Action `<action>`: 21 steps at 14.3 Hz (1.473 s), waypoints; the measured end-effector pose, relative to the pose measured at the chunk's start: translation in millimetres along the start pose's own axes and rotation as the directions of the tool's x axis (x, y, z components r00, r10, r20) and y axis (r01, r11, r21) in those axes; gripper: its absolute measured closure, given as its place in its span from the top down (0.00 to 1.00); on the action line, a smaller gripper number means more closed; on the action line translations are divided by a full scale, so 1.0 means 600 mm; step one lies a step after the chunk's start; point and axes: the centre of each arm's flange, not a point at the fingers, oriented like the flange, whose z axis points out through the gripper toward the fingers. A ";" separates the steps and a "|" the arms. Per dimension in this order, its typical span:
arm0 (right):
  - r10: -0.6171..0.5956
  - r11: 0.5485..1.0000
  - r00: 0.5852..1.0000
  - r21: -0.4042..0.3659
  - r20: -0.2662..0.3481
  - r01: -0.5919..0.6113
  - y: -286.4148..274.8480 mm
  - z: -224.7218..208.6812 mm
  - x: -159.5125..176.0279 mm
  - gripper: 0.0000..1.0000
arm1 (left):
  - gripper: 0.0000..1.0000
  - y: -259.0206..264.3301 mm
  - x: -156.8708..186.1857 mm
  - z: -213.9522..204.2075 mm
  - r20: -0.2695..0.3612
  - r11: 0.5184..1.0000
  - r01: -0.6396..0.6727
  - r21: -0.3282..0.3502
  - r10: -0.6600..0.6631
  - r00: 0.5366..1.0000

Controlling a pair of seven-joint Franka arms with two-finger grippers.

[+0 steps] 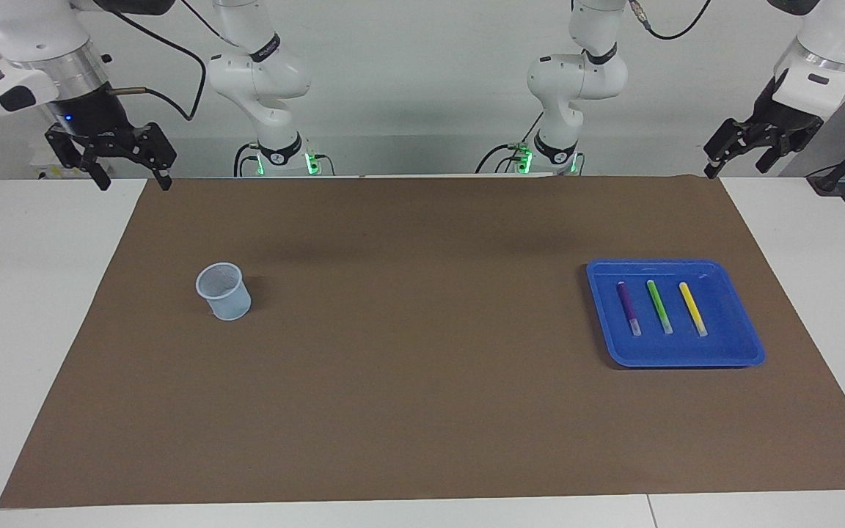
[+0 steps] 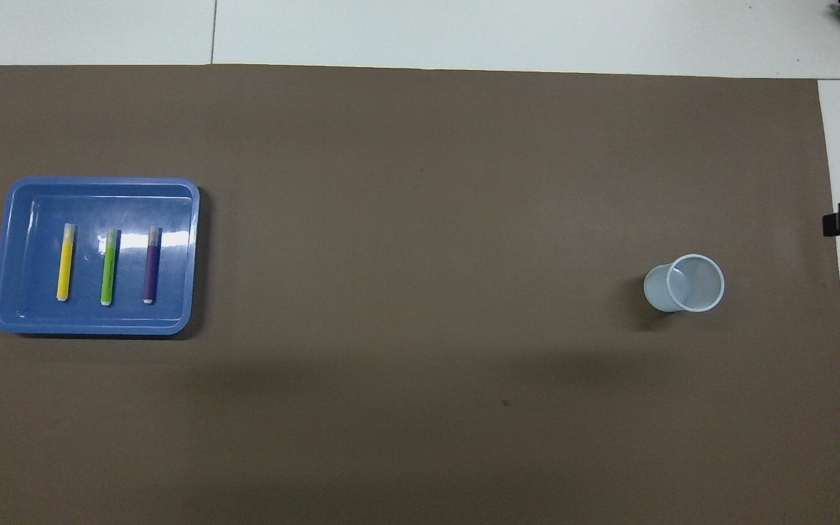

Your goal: Right arm passes pens to left for tray arrangement

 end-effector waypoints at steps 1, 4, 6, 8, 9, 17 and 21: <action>-0.001 1.000 1.000 0.000 0.000 0.001 -0.001 0.000 0.000 1.00 | 1.00 0.009 -0.001 -0.002 -0.002 1.000 -0.014 0.000 0.014 1.000; -0.002 1.000 1.000 0.000 0.000 0.002 -0.002 0.000 0.000 1.00 | 1.00 0.044 -0.002 -0.005 -0.006 0.999 -0.053 0.000 0.053 0.999; -0.003 1.000 1.000 0.000 0.000 0.003 -0.003 0.000 0.000 1.00 | 1.00 0.046 -0.002 -0.005 -0.006 0.998 -0.056 0.000 0.056 0.998; -0.004 1.000 1.000 0.000 -0.001 0.004 -0.003 0.000 0.000 1.00 | 1.00 0.046 -0.004 -0.007 -0.009 0.998 -0.055 0.000 0.055 0.998; -0.004 1.000 1.000 0.000 -0.001 0.004 -0.003 -0.001 0.000 1.00 | 1.00 0.046 -0.005 -0.009 -0.010 0.998 -0.056 0.000 0.056 0.998; -0.004 1.000 1.000 0.000 -0.001 0.004 -0.004 -0.001 0.000 1.00 | 1.00 0.057 -0.010 -0.017 -0.020 0.998 -0.068 -0.012 0.068 0.997; -0.005 1.000 1.000 0.000 -0.002 0.005 -0.004 -0.001 0.000 1.00 | 1.00 0.060 -0.013 -0.021 -0.024 0.997 -0.071 -0.013 0.071 0.997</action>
